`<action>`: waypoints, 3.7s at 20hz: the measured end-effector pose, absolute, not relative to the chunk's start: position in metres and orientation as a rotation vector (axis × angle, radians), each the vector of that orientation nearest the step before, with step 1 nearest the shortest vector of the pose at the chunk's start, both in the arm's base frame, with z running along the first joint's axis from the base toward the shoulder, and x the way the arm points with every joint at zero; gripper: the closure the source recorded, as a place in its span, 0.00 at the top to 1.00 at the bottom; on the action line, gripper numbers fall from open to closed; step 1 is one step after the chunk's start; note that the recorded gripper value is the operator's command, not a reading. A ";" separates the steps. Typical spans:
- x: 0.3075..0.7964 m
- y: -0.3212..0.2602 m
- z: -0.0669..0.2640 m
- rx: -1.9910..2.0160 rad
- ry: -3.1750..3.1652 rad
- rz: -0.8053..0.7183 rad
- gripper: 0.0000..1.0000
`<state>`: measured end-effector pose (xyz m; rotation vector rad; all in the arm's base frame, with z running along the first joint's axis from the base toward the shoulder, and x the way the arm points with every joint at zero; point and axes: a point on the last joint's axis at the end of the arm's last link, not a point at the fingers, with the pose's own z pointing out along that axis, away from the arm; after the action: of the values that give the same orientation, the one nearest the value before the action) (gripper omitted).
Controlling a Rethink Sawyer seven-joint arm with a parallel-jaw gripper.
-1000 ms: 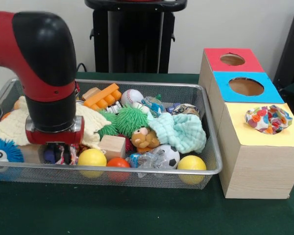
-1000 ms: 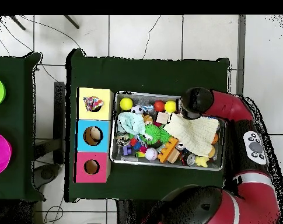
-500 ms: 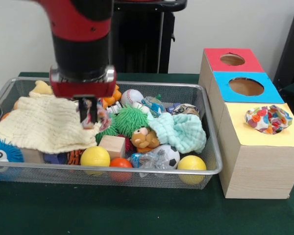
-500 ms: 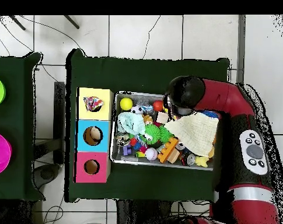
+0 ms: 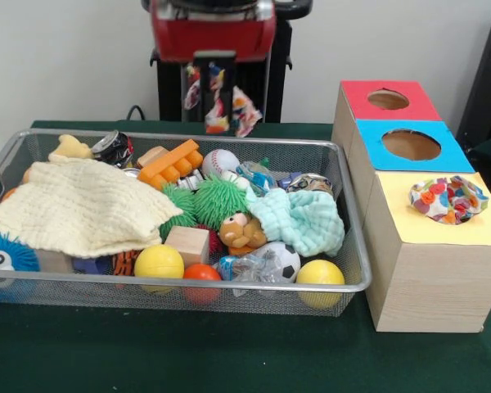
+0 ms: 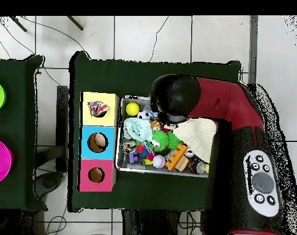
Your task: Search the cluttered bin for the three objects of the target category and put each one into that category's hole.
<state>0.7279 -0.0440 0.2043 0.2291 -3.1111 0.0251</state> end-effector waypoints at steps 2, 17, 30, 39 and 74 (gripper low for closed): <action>0.725 -0.035 0.213 0.232 -3.116 0.013 0.00; 0.689 0.076 0.232 0.169 -3.164 -0.136 0.00; 0.704 0.127 0.169 -0.062 -3.298 -0.217 0.00; 0.704 0.128 0.132 -0.168 -3.271 -0.265 0.00; 0.734 0.166 0.122 -0.399 -3.433 -0.379 0.00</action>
<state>0.7342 0.1655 0.1215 -0.3985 -3.4330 -0.3787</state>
